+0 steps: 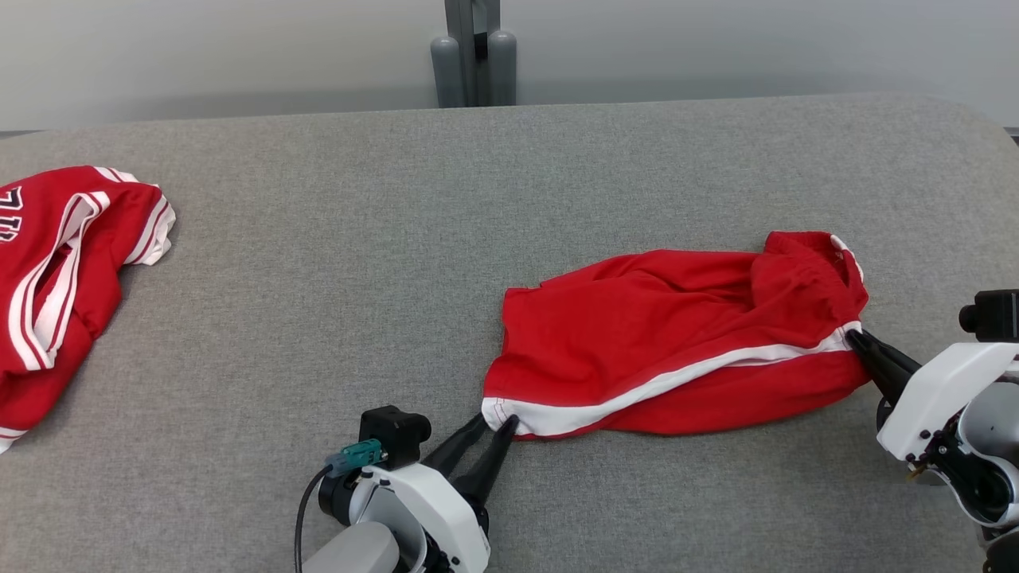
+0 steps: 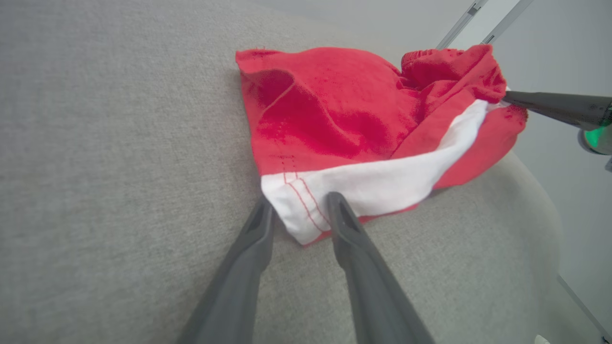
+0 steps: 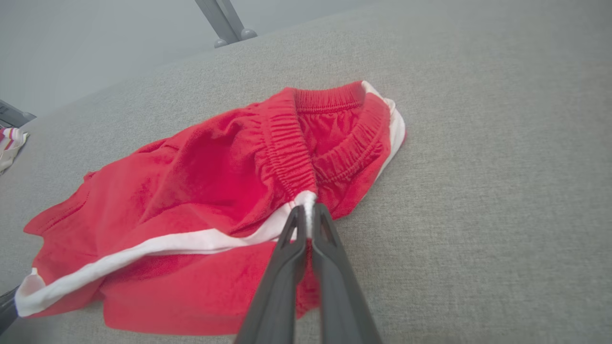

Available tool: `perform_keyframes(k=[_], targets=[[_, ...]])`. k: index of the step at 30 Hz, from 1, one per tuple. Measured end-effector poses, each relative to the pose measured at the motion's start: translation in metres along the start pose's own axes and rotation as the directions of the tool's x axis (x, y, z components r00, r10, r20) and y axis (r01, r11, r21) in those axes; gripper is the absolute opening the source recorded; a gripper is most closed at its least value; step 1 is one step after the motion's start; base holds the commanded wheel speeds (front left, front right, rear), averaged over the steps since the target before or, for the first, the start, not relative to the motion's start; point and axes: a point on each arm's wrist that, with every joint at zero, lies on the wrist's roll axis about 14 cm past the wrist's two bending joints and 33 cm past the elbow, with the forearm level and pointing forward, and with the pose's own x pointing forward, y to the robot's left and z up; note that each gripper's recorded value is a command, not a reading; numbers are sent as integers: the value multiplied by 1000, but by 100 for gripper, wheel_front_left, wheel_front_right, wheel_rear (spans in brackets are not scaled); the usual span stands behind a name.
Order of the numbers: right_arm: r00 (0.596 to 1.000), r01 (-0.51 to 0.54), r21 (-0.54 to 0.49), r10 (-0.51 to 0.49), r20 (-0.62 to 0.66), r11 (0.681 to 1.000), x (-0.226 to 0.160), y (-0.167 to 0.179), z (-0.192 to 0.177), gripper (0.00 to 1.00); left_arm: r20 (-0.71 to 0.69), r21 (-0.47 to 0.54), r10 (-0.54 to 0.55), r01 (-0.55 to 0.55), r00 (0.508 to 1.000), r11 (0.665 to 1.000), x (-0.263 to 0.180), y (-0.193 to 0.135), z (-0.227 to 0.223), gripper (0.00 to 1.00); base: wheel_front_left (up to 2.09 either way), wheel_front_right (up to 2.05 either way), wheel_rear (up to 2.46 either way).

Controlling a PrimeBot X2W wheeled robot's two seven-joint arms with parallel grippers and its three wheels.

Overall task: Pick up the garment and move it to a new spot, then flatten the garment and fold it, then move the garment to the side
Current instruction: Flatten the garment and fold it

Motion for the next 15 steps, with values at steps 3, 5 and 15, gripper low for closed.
perform_keyframes(k=[3,5,15], targets=[[1000,-3,-3,3,3,1000,2,1,2,0,9,-5,2,-2,1000,1000,0,2,3,0,0,0,0],[1000,-6,-5,6,7,1000,4,2,3,0,18,-6,4,-4,1000,1000,-1,2,6,0,0,0,0],[991,-78,9,76,106,997,-3,28,24,0,131,-39,11,-6,991,999,-17,2,39,0,0,0,0]])
